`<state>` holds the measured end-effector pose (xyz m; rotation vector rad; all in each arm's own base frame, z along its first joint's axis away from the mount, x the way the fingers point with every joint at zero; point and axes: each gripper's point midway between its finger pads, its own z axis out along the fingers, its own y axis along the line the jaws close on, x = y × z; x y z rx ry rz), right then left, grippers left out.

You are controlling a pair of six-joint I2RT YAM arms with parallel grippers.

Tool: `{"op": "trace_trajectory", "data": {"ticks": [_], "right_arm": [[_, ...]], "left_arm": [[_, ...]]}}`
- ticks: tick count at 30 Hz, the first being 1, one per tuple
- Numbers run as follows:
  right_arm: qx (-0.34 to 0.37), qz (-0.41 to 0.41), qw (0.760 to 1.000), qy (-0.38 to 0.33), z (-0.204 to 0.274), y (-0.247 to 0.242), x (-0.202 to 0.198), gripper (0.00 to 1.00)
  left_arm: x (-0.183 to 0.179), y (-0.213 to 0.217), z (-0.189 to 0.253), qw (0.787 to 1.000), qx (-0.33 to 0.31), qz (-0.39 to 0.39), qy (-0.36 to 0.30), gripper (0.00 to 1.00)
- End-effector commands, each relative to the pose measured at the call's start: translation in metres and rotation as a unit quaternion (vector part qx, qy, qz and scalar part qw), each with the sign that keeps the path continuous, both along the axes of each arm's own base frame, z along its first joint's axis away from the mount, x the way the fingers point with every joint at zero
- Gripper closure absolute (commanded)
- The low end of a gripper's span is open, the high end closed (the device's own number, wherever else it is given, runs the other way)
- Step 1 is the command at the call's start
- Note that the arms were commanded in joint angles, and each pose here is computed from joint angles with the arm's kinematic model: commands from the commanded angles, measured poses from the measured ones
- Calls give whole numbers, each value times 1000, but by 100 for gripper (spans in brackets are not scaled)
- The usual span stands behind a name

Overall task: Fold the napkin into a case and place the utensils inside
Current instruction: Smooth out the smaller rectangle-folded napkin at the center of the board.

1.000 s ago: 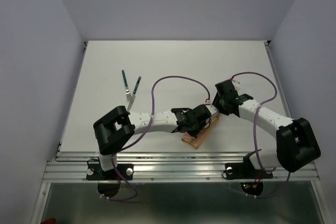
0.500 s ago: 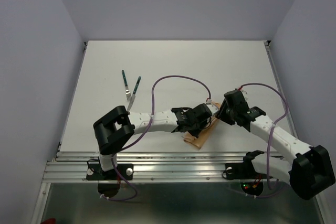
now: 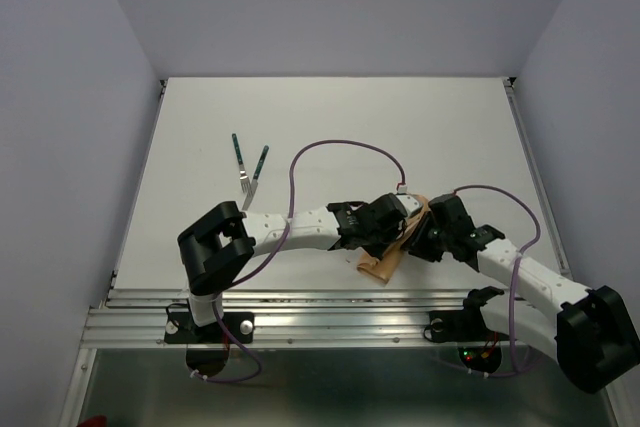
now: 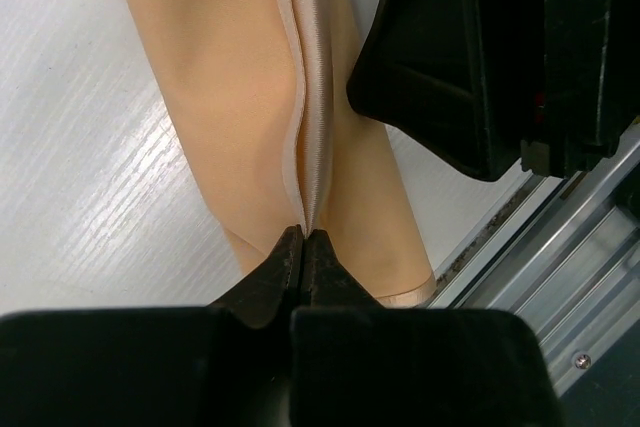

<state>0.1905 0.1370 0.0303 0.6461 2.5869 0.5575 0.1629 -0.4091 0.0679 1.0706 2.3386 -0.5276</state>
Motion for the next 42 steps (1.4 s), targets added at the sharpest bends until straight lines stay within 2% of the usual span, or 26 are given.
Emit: {"op": "trace_trajectory", "data": {"ticks": [1,9,17,28,38,40,42], "right_arm": [[33,8,999,-15,5,12,3,68],[34,7,999,-3,-6,12,-2,78],[33,2,999,-1,-9,12,0,93],[35,-5,999,0,-9,13,-1,94],[34,-17,999,1,-11,11,-1,93],[28,-22,999,3,-11,8,-1,90],[15,-45,999,2,-8,0,-1,82]], "left_arm": [[4,-16,24,999,-33,-5,-9,100],[2,-16,16,1000,-26,-7,-4,100],[-5,-23,17,999,-34,-18,15,100],[-11,-38,18,998,-53,-25,37,100],[-10,-40,1,998,-46,-19,40,100],[-10,-41,1,998,-48,-18,41,100],[-11,-40,0,998,-48,-19,41,100]]}}
